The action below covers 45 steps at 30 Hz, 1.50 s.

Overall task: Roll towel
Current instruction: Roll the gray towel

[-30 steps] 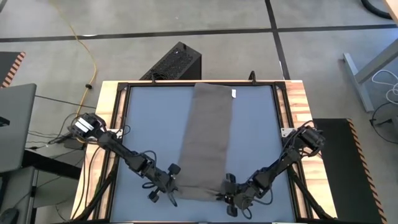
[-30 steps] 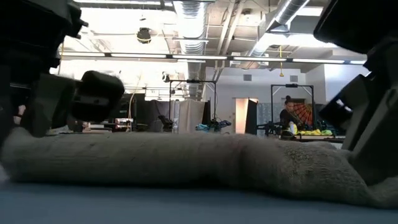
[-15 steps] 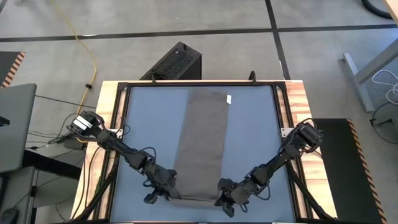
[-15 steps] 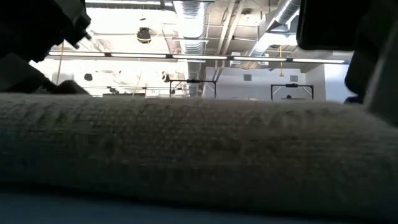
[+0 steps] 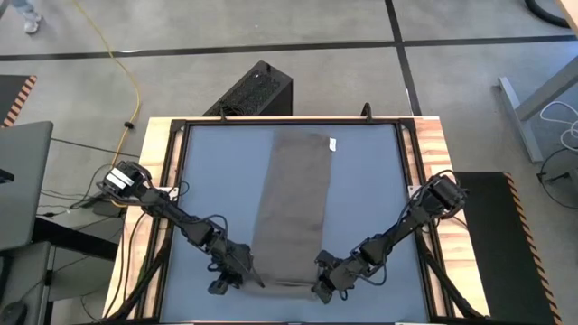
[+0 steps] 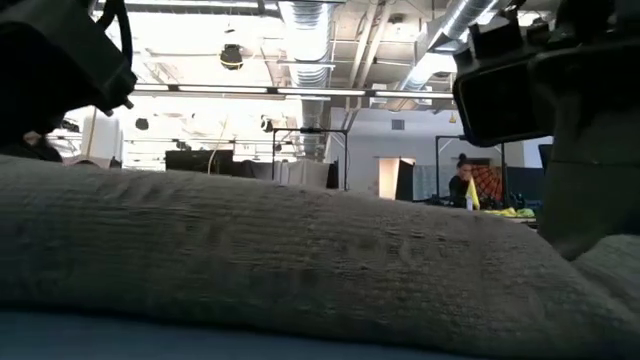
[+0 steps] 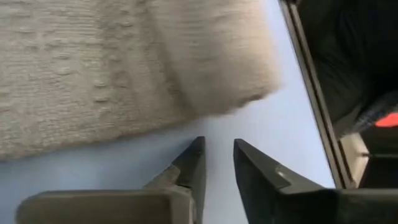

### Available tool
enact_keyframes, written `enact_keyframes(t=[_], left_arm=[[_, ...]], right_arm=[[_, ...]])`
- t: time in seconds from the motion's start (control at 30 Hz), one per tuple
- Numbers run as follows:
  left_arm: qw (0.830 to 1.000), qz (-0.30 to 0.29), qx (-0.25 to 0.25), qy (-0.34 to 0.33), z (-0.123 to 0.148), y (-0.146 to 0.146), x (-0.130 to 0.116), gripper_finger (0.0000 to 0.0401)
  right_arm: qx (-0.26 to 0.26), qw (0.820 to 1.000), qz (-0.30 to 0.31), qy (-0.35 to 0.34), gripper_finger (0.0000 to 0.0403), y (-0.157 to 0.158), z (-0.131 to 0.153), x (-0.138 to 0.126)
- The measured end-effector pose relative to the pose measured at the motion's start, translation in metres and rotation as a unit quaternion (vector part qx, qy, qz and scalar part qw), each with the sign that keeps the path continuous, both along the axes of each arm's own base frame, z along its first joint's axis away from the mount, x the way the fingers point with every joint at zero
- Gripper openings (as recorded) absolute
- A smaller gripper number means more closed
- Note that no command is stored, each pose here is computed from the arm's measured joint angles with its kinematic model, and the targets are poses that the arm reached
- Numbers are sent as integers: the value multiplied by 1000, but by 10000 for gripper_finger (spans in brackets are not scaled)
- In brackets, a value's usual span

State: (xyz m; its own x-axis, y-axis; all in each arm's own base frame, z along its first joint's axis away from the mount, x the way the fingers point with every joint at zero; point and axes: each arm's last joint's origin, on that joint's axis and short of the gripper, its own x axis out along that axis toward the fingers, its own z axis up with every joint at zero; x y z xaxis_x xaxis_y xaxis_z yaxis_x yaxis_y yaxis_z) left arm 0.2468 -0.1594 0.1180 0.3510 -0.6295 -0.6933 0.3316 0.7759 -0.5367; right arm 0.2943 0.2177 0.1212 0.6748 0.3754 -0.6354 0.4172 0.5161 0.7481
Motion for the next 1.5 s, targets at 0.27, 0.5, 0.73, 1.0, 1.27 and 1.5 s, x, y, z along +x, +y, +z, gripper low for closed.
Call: enact_keyframes(t=[0.27,0.5,0.73,1.0,1.27,1.5], left_arm=[[999,-38,12,11,12,5,-10,93],[974,-9,79,-211,63,4,-12,74],[936,-1,105,-335,58,-5,9,63],[945,-29,59,-321,17,-14,30,63],[952,-15,80,-296,9,-9,41,63],[958,-24,102,-267,2,-6,38,63]], right_arm=[[-9,1000,-11,18,24,-7,-3,2],[-21,1000,-14,15,24,-15,-3,7],[-24,999,-28,14,24,-21,-4,11],[-20,999,-38,17,24,-21,-4,11],[-21,999,-38,17,25,-21,-4,11],[-21,999,-39,17,46,-21,-4,11]])
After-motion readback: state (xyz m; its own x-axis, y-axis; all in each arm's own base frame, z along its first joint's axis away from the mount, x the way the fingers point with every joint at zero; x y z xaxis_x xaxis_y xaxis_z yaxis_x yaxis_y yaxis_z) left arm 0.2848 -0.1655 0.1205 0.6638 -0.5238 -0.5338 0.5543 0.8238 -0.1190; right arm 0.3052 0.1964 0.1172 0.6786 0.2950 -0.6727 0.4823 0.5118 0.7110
